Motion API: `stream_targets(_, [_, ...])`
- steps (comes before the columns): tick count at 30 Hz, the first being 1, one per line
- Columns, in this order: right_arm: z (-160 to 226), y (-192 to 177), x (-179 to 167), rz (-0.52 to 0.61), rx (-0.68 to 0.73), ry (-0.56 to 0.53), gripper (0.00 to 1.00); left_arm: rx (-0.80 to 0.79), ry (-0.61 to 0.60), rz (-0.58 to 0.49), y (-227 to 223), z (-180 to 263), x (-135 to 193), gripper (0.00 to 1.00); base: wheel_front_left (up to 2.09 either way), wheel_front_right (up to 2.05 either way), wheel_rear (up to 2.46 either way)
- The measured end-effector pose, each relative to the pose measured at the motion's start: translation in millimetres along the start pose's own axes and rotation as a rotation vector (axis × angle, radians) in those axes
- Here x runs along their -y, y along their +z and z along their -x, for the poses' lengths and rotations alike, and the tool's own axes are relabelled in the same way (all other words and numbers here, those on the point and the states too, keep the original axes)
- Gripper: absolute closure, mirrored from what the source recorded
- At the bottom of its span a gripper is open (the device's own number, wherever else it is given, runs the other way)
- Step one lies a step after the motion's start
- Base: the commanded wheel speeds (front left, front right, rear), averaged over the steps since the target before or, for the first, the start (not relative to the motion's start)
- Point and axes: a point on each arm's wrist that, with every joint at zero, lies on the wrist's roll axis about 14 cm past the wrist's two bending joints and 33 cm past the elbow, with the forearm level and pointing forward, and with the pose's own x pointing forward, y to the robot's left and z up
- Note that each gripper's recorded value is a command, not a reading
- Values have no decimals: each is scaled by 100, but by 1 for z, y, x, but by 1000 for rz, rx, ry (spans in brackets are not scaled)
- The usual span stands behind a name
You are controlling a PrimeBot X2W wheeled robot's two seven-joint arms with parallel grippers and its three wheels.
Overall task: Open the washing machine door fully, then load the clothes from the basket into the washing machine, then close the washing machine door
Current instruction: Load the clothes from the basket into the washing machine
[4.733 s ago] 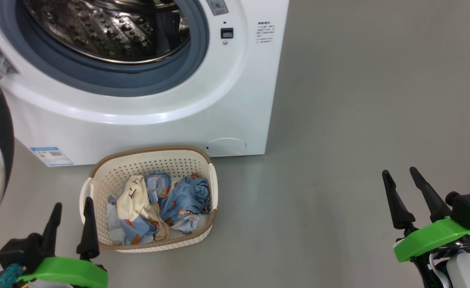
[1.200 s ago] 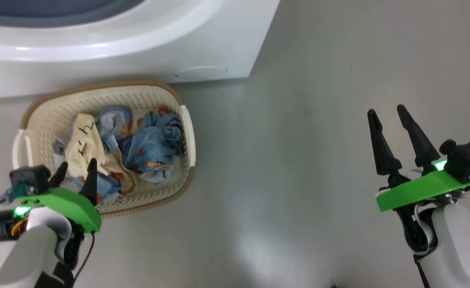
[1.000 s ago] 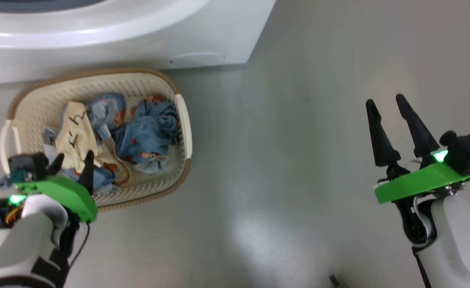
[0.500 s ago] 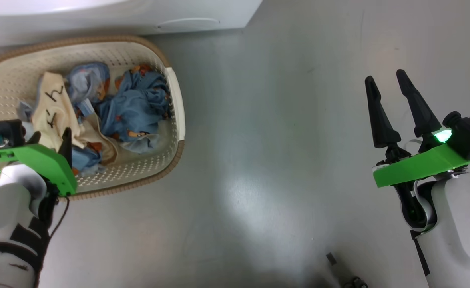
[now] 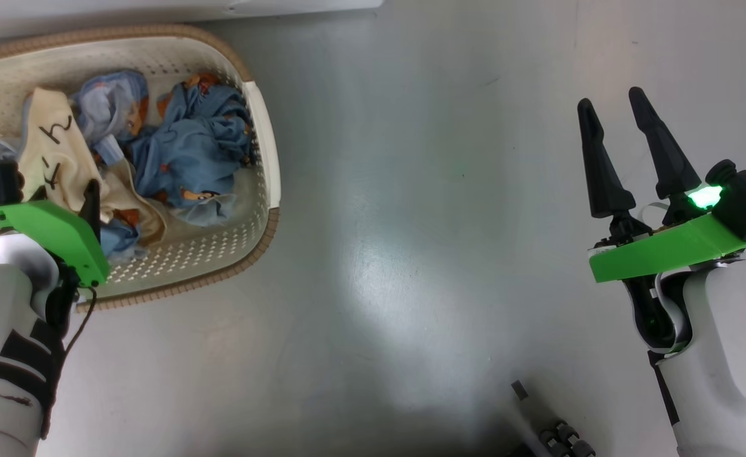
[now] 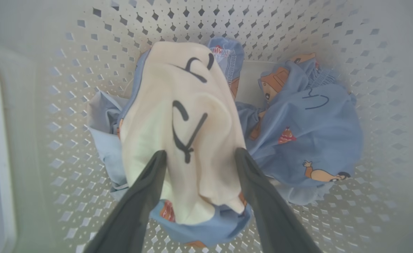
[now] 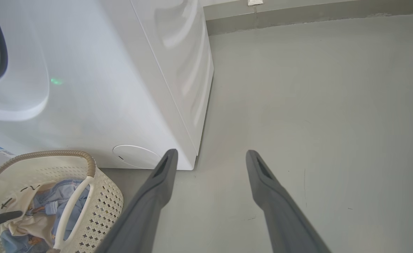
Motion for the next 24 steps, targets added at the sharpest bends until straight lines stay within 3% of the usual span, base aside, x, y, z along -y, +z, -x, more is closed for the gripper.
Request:
stream_targets(7, [0, -4, -1, -2, -7, 2, 0, -35, -9, -11, -7, -5, 3, 0, 0, 0, 0])
stream_targets(8, [0, -4, -1, -2, -8, 2, 0, -36, -10, -13, -7, -6, 4, 25, 0, 0, 0])
stream_targets(9, [0, -4, -1, -1, -8, 3, 0, -40, -11, -15, -7, -6, 4, 60, 0, 0, 0])
stream_targets(11, [-1, -2, -1, 1, -3, 3, 0, -44, -14, -18, -7, -6, 5, 100, 0, 0, 0])
stream_targets(24, [1, 26, -9, -1, 54, 19, 0, 48, -5, 54, 16, 15, 10, 100, 0, 0, 0])
